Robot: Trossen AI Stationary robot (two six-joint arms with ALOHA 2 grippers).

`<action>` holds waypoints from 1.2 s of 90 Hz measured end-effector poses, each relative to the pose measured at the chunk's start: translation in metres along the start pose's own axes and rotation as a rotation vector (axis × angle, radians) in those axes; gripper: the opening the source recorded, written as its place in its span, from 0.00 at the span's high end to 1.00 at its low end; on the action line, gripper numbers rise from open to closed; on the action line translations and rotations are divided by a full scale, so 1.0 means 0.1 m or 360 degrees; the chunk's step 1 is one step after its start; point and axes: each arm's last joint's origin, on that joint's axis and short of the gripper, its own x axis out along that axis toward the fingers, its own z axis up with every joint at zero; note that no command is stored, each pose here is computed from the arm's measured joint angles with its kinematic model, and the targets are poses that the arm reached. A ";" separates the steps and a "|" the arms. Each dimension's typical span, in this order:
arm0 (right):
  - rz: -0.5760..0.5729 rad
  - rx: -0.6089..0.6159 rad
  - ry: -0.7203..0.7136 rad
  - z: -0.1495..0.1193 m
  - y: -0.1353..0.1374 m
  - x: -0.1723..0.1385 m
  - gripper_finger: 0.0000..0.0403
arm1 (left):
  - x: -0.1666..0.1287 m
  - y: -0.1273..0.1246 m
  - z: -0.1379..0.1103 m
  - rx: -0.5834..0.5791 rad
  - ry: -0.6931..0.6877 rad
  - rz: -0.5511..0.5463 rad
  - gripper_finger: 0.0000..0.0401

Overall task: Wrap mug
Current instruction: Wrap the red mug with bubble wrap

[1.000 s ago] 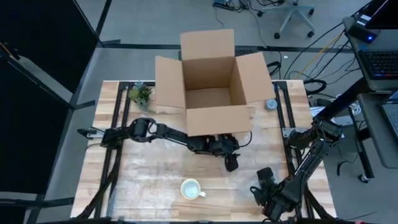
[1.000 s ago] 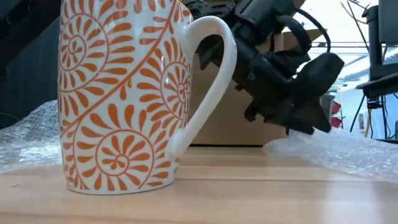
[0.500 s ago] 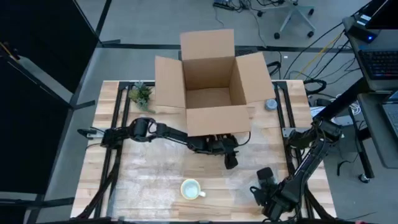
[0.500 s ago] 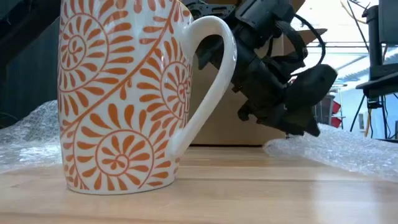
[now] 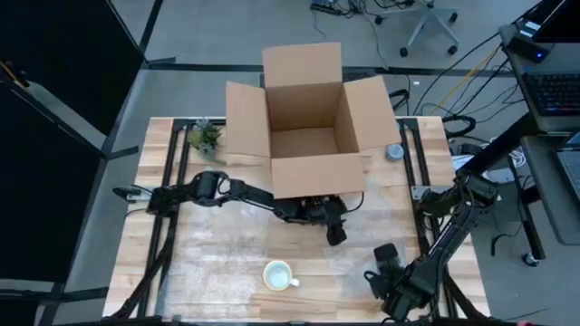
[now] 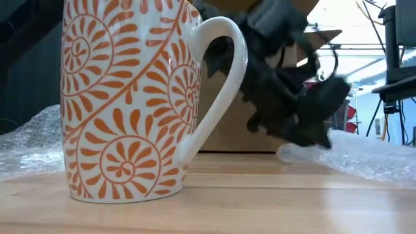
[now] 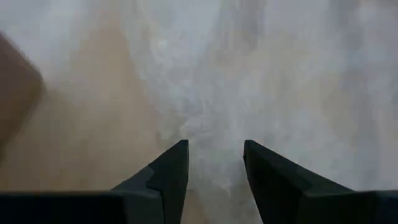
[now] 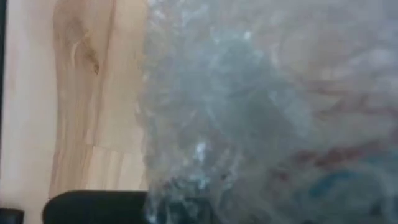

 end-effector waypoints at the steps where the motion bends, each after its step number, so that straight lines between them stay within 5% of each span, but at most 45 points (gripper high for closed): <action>1: 0.0001 0.0000 -0.0001 0.00 0.00 0.00 0.95 | 0.00 0.01 0.00 -0.0003 0.0004 0.0002 0.64; 19: 0.0025 -0.0004 -0.0033 0.03 -0.01 0.03 0.95 | 0.01 0.03 0.00 -0.0003 0.0013 -0.0007 0.68; 40: 0.0041 -0.0005 -0.0046 0.08 -0.06 0.04 0.95 | 0.01 -0.06 0.01 0.0095 -0.0038 -0.0096 0.97; 70: 0.0071 0.0061 -0.0084 0.18 -0.14 0.06 0.95 | -0.35 -0.32 0.36 0.0189 -0.0354 -0.0189 1.00; 108: 0.0090 0.0154 -0.0108 0.22 -0.16 0.06 0.87 | -0.44 -0.43 0.38 0.0278 -0.0392 -0.0227 1.00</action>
